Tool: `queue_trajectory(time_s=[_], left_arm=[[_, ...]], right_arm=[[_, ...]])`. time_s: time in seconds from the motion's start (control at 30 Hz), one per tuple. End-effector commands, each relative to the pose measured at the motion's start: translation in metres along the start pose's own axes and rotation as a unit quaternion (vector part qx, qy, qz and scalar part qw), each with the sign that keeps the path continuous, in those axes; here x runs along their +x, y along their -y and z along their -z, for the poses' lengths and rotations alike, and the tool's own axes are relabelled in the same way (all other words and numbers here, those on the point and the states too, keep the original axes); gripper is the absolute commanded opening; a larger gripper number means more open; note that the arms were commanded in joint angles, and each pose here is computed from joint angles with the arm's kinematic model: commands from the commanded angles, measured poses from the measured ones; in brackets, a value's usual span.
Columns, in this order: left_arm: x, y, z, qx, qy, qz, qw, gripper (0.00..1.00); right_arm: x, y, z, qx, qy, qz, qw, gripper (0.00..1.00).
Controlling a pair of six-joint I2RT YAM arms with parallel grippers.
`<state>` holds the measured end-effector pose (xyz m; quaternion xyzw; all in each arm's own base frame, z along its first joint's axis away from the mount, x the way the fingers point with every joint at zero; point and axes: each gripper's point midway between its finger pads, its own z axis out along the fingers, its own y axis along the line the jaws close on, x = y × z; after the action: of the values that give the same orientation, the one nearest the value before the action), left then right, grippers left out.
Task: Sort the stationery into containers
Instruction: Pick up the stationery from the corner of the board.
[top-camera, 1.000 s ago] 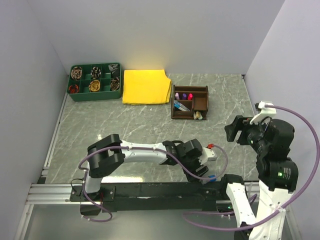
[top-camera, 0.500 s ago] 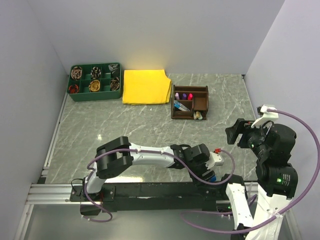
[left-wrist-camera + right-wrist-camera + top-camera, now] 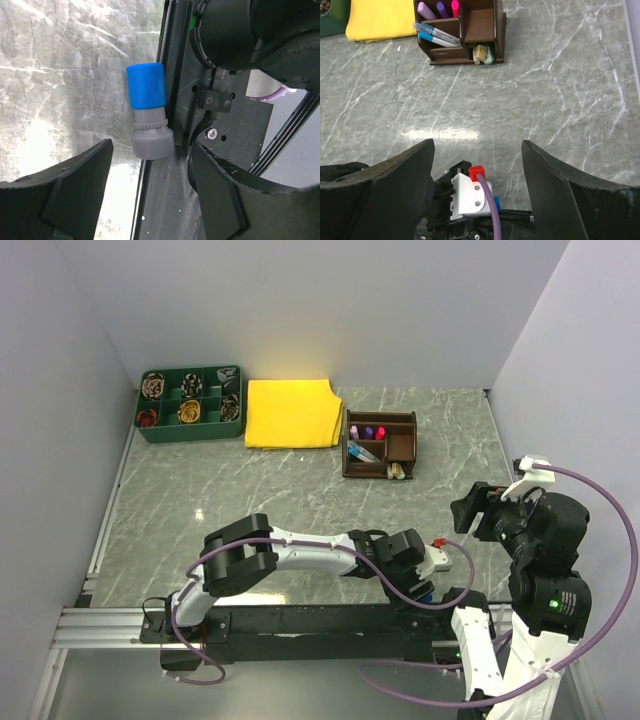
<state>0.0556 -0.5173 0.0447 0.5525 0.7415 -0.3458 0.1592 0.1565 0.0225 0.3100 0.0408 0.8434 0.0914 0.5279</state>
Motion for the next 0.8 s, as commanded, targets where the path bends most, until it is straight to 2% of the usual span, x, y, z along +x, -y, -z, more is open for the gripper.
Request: queue_trajectory(time_s=[0.0, 0.37, 0.77], left_arm=[[-0.017, 0.009, -0.004, 0.011, 0.018, 0.0, 1.0, 0.68], [0.0, 0.006, -0.013, 0.018, -0.003, 0.002, 1.0, 0.53], [0.0, 0.003, -0.023, 0.023, -0.012, -0.004, 1.0, 0.42]], right_arm=[[-0.004, -0.001, 0.001, -0.003, 0.012, 0.0, 1.0, 0.78], [-0.003, -0.001, -0.003, -0.004, 0.011, -0.005, 1.0, 0.77], [-0.003, 0.0, -0.007, -0.005, 0.013, -0.007, 1.0, 0.77]])
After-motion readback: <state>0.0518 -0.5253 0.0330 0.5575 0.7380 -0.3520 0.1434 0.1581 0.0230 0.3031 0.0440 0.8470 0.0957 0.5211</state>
